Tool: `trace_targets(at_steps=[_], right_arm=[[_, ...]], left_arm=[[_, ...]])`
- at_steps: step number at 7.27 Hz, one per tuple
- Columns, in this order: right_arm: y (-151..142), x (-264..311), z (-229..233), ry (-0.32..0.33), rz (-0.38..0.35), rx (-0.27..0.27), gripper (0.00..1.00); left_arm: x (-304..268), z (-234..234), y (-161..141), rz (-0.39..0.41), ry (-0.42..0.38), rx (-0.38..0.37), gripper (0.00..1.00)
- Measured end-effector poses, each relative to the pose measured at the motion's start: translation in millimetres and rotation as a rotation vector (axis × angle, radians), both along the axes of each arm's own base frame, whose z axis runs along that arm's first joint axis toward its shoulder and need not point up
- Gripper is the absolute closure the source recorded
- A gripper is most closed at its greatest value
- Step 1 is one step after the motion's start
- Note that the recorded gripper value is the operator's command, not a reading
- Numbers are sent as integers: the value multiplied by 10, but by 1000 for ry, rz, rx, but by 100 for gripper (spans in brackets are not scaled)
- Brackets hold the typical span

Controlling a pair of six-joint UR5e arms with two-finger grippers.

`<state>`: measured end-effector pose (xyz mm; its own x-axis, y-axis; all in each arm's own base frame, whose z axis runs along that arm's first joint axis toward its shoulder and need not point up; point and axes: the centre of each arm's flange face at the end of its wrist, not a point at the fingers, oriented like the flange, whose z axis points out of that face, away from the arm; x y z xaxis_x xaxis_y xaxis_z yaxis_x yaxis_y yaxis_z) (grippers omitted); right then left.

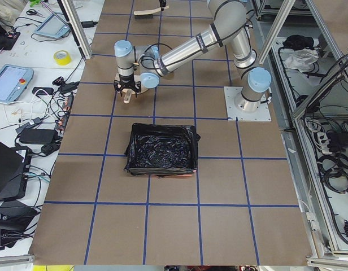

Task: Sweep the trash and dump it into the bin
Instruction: 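Close the left gripper on the dustpan while the right grasps and lifts the brush, then sweep the sponge piece into the dustpan with the brush in the right gripper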

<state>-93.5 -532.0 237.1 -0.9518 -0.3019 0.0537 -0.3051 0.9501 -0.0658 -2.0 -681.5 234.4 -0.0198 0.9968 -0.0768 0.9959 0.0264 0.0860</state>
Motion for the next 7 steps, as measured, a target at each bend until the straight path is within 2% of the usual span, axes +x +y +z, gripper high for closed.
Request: trace_targets(at_steps=[1,3,5,7], right_arm=[[3,1,0,-1,-4,2,84],[-22,5,78,0,-33,-9,93],[-113,147,386,-34,-105,-11,96],[-150,744,730,-67,-197,6,98]], left_arm=[[-1,3,-2,-2,1,-3,100],[-2,7,-1,-5,1,-5,100],[-3,10,5,-5,2,-5,100],[-4,9,8,-5,1,-5,100]])
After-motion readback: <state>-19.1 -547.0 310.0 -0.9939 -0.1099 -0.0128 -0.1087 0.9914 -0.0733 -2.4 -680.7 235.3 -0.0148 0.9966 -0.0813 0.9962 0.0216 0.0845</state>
